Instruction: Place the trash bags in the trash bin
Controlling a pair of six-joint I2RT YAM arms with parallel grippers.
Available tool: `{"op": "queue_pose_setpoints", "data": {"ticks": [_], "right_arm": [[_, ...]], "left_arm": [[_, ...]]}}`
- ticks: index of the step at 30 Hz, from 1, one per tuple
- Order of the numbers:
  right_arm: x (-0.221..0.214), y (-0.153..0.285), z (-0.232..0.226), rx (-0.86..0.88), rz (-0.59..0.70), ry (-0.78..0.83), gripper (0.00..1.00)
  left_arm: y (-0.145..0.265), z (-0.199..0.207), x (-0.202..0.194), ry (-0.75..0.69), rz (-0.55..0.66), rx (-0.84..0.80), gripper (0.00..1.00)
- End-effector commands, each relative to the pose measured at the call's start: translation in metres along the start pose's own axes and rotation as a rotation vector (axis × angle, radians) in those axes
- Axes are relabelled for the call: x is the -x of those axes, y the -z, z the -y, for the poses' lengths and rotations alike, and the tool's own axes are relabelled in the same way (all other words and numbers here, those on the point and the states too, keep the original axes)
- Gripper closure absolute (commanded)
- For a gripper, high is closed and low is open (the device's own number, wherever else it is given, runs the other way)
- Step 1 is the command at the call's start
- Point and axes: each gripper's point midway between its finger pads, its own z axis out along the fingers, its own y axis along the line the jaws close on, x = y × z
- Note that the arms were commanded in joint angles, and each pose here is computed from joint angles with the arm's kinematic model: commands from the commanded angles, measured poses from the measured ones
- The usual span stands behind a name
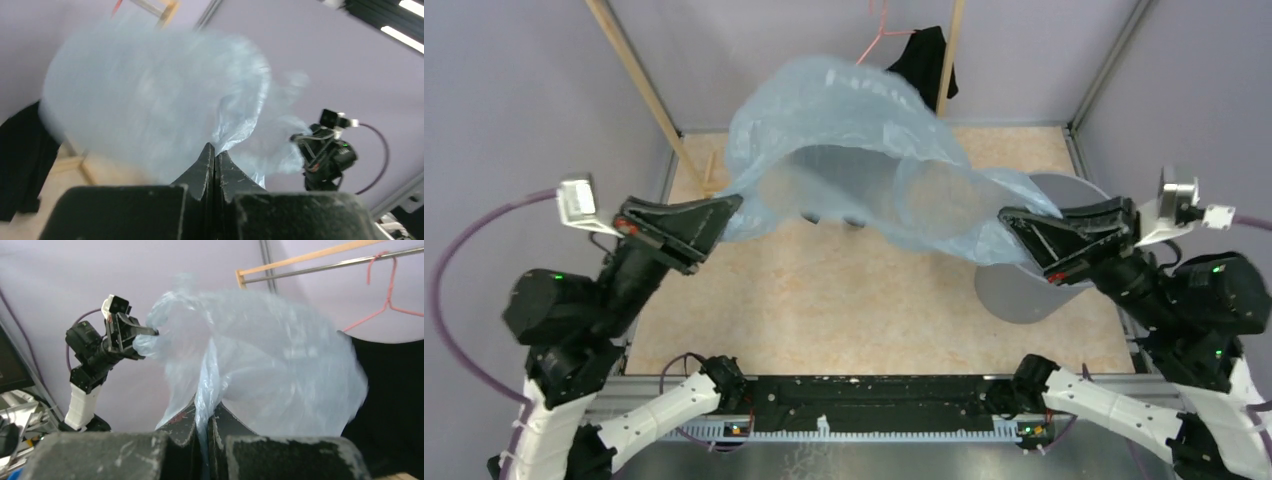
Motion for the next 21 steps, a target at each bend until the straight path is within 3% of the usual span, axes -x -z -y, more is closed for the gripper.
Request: {"op": "queue_pose_setpoints", "data": {"ticks": [1,5,7,10,14,17,19,21], "right_arm": [[-0.147,0.005,0.067,-0.207,-0.301,-0.046,1.00],[-0.308,0.042,0.104,-0.311,-0.636,-0.205,1.00],[-0.340,0.052,0.108,-0.327,-0.723,-0.240,1.00],[-0.307,0.038,0.104,-0.293,-0.718,-0.137,1.00],[-0.200,0.006,0.096,-0.275,-0.550,0.087,1.00],[-0.135,-0.004,0.083,-0.263,-0.446,0.158,1.00],[-0.127,0.000,0.080,-0.263,-0.422,0.152,1.00],[-0.147,0.010,0.086,-0.279,-0.429,0.126,1.00]], "left_arm": [[0.001,-0.124,-0.111,-0.018,-0.227,0.386,1.00],[0.053,-0.224,-0.232,0.090,-0.456,0.703,1.00],[0.066,-0.242,-0.262,0.102,-0.540,0.760,1.00],[0.030,-0.217,-0.230,0.031,-0.505,0.664,1.00],[-0.039,-0.151,-0.137,-0.144,-0.332,0.449,1.00],[-0.066,-0.104,-0.080,-0.237,-0.203,0.304,1.00],[-0.069,-0.096,-0.060,-0.284,-0.136,0.278,1.00],[-0.063,-0.108,-0.059,-0.302,-0.103,0.318,1.00]]}}
